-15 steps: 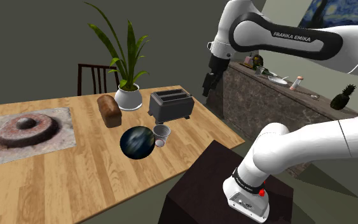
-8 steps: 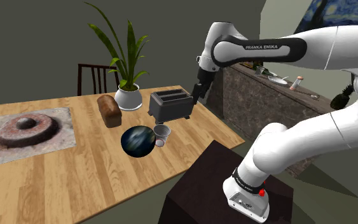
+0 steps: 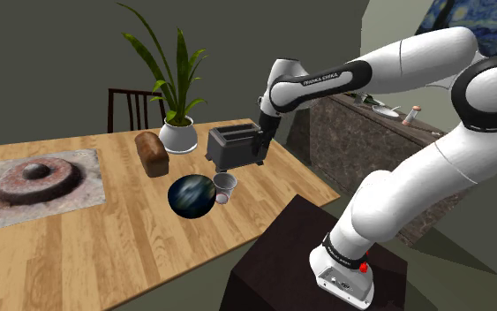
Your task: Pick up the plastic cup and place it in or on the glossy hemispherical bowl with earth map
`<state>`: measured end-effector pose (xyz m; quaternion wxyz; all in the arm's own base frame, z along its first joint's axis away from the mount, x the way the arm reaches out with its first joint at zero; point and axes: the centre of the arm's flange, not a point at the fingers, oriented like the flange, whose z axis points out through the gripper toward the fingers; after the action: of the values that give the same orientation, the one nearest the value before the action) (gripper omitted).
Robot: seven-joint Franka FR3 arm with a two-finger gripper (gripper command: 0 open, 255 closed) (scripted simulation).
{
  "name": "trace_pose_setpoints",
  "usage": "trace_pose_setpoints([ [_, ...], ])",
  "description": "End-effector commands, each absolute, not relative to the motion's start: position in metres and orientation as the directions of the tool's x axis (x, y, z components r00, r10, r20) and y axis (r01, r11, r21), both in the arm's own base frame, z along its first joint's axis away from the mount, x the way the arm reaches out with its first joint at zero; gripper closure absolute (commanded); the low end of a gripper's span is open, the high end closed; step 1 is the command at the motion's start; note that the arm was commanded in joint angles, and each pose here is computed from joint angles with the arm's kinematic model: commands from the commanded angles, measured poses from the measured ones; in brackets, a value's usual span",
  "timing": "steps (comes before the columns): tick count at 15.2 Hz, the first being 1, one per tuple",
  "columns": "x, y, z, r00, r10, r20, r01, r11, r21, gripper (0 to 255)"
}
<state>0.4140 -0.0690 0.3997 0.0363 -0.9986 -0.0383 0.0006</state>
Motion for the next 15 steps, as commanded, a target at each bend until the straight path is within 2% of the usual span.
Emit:
trace_pose_setpoints([
  [1,0.427,-0.074,0.374,0.997,0.076,0.004,0.076,-0.994,-0.084,0],
  [15,0.520,-0.102,0.213,0.997,0.074,0.010,0.074,-0.983,-0.170,0],
])
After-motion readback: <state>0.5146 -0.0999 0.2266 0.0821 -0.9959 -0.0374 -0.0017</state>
